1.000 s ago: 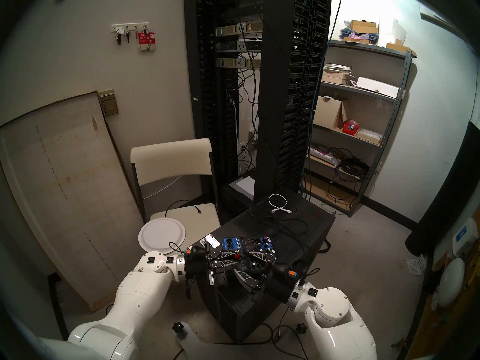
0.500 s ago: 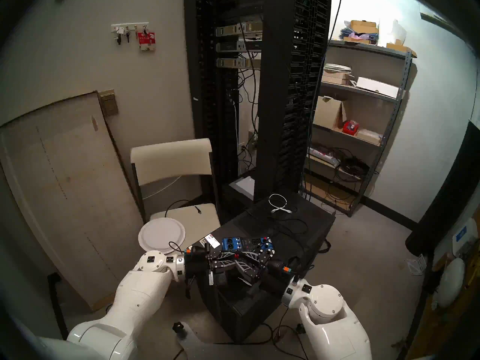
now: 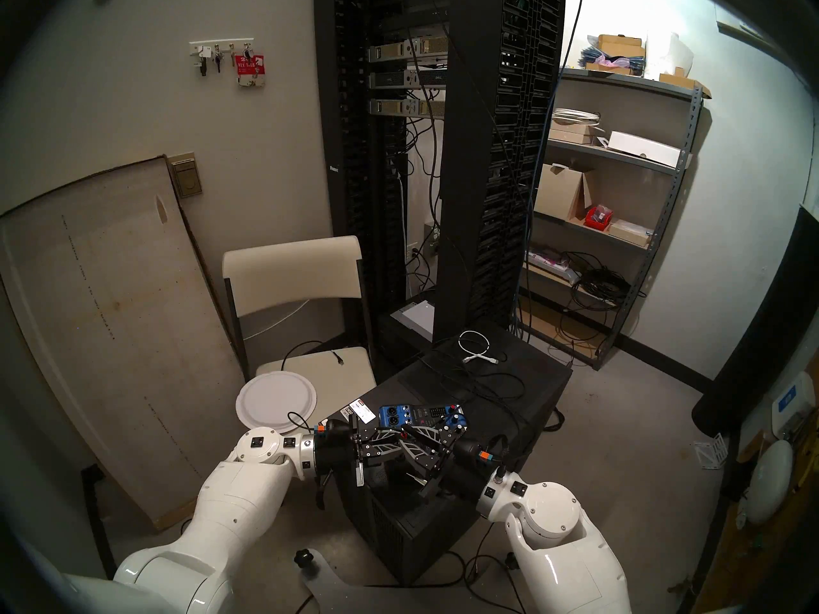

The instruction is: Insert aux cable

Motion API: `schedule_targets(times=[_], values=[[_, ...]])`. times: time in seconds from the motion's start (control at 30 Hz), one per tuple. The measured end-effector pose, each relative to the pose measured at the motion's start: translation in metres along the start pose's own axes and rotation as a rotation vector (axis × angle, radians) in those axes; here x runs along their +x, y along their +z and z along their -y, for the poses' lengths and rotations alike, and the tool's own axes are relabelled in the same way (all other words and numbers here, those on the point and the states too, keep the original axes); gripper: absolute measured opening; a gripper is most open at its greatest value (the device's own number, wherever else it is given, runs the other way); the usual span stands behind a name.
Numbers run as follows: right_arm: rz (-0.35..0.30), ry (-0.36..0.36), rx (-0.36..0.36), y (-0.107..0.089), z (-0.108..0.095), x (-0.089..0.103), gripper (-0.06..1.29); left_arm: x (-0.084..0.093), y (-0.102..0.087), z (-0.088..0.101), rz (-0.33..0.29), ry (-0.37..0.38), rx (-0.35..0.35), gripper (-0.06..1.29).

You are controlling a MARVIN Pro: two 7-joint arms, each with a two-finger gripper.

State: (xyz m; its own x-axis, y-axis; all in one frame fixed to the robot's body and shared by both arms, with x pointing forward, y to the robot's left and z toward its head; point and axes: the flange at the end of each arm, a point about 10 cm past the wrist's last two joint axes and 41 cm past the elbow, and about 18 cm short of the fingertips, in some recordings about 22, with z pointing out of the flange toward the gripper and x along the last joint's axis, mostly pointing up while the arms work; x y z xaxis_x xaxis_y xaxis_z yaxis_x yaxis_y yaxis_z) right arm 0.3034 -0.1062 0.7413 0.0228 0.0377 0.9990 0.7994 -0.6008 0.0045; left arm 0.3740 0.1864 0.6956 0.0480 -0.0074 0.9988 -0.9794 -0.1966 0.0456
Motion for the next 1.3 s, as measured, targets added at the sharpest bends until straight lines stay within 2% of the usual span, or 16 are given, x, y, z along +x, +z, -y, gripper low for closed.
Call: schedule_targets(times=[0.1, 0.17, 0.2, 0.97, 1.3], values=[[0.004, -0.002, -0.001, 0.001, 0.000, -0.001, 0.31, 0.000, 0.000, -0.001, 0.000, 0.000, 0.000, 0.12], [0.007, -0.004, -0.005, 0.001, -0.001, -0.002, 0.04, 0.000, -0.001, -0.001, 0.000, -0.001, 0.001, 0.12], [0.008, -0.005, -0.007, 0.001, -0.001, -0.002, -0.02, -0.001, -0.001, -0.001, -0.001, -0.001, 0.002, 0.12], [0.014, -0.045, 0.006, 0.004, -0.001, -0.001, -0.03, -0.002, -0.002, 0.000, -0.003, 0.004, 0.012, 0.12], [0.023, -0.042, 0.013, -0.002, 0.002, -0.008, -0.03, -0.010, -0.001, -0.002, 0.012, 0.006, 0.024, 0.12]])
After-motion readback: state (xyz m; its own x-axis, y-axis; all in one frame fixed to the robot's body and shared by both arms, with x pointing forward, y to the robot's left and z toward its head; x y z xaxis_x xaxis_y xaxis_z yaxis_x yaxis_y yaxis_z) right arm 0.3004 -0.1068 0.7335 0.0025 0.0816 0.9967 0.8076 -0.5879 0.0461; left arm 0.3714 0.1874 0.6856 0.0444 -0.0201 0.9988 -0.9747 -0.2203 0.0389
